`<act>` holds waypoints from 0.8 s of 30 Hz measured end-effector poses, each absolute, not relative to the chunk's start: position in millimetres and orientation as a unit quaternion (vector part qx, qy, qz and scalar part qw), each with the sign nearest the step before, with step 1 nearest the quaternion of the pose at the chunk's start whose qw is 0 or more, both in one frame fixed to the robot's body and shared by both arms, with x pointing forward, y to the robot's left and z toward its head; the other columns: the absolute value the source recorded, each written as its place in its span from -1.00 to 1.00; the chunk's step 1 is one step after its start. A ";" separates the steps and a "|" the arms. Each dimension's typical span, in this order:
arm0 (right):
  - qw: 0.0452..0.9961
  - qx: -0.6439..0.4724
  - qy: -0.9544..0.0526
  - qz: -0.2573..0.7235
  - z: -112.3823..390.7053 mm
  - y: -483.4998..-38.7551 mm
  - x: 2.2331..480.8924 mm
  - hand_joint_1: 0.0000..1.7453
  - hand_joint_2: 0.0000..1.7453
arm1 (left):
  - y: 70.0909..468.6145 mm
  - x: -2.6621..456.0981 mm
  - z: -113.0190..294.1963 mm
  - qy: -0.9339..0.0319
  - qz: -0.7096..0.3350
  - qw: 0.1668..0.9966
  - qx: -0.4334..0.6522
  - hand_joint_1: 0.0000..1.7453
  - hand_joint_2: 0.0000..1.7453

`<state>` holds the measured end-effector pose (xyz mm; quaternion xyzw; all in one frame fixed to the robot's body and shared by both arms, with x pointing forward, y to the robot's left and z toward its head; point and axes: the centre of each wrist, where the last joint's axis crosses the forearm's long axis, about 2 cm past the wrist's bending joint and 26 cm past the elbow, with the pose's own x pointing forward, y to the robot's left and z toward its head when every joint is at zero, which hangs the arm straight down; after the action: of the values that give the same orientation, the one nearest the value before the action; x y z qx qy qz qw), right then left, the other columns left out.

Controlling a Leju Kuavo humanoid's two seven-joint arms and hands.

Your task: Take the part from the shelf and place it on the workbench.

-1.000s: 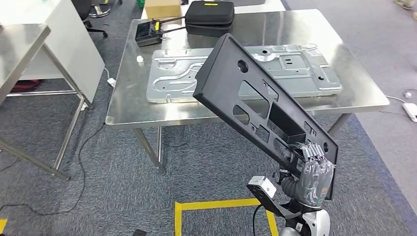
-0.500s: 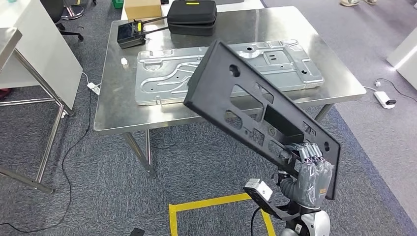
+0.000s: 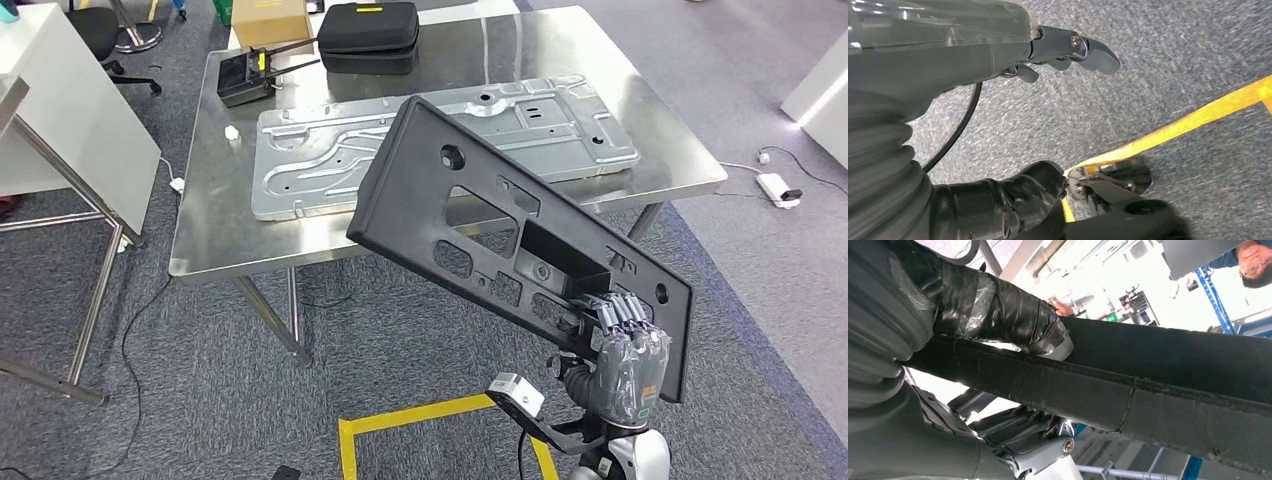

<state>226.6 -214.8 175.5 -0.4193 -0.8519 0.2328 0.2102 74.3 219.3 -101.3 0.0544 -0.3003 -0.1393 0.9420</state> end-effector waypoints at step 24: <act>0.211 -0.430 -0.847 0.230 175.9 -216.7 222.4 1.00 1.00 | 219.3 74.9 -101.2 -0.298 -0.139 0.943 0.052 -1.00 1.00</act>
<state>222.4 -216.7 175.9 -0.4304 -0.8468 0.2304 0.2114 74.9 219.3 -101.2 0.0523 -0.2977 -0.1385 0.9431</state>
